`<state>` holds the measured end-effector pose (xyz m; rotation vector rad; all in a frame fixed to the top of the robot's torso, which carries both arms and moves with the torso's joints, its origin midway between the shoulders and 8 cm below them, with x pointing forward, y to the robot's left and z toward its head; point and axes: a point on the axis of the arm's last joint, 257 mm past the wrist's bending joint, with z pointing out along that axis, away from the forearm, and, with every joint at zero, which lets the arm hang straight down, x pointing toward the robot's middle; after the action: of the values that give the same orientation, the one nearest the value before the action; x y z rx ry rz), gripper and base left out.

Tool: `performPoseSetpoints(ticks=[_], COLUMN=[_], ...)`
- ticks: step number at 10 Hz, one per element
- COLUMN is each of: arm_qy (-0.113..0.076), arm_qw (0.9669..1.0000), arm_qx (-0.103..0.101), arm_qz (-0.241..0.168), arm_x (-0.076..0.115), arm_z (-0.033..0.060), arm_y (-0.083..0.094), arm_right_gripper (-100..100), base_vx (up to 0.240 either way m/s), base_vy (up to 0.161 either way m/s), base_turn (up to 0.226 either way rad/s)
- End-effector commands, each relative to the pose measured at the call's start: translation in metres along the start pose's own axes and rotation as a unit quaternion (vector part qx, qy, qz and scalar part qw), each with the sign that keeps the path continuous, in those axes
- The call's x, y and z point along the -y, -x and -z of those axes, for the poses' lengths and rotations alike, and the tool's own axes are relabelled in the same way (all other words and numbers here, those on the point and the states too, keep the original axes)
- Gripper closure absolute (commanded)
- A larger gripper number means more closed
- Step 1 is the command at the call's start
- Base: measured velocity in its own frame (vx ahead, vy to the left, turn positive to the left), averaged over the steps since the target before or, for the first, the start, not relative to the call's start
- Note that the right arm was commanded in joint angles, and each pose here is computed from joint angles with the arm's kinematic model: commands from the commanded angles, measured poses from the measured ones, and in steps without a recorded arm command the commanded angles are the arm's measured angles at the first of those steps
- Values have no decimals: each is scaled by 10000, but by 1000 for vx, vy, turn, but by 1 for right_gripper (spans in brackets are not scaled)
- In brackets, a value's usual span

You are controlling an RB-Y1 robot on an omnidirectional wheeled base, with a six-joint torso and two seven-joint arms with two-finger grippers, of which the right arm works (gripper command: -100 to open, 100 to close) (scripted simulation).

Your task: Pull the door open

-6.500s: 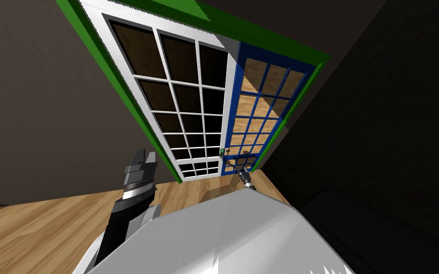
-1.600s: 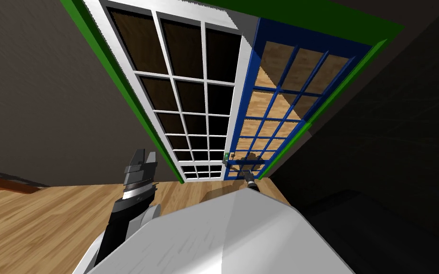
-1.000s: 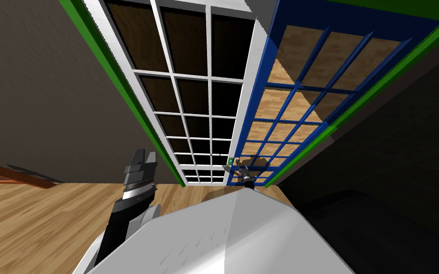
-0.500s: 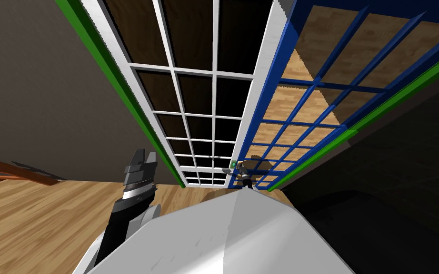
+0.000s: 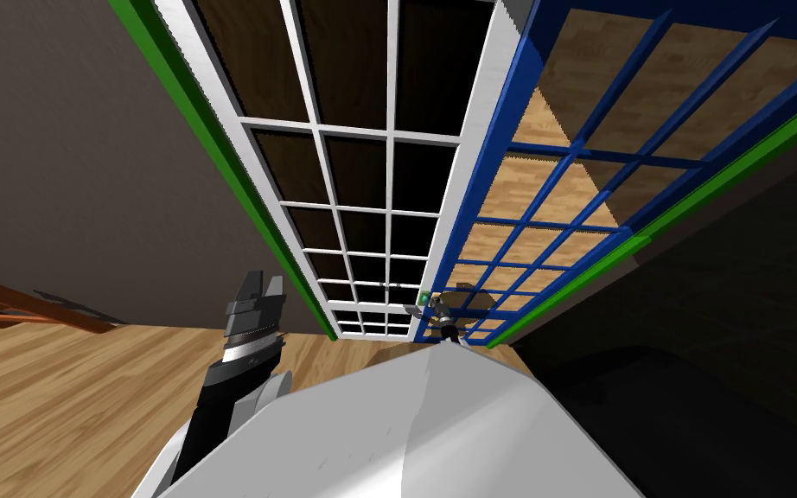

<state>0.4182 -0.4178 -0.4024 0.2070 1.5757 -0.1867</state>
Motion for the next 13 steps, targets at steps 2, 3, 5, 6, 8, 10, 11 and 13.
performPoseSetpoints(ticks=[2, 3, 5, 6, 8, 10, 11, 13], arm_qy=[-165, -165, -165, -165, -330, -330, -466, -535], arm_qw=[9997, 9997, 9997, 9997, 9988, 9988, 9975, 9966], arm_qx=[-191, -191, -191, -191, -351, -351, -452, -500], arm_qz=[-52, -52, -52, -52, -123, -123, -286, -367], arm_x=[187, 187, 187, 187, 392, 392, 545, 622], arm_z=[155, 155, 155, 155, 319, 319, 444, 507], arm_y=[-141, -141, -141, -141, -262, -262, -339, -376], arm_right_gripper=[100, 100, 100, 100, 100, 100, 100, 100], base_vx=[-146, -121, -39, 1, -133, -82, -126, -166], base_vy=[27, 7, 0, -6, 3, -24, 30, 9], base_turn=[-40, -26, -12, -1, -67, -15, -26, -35])
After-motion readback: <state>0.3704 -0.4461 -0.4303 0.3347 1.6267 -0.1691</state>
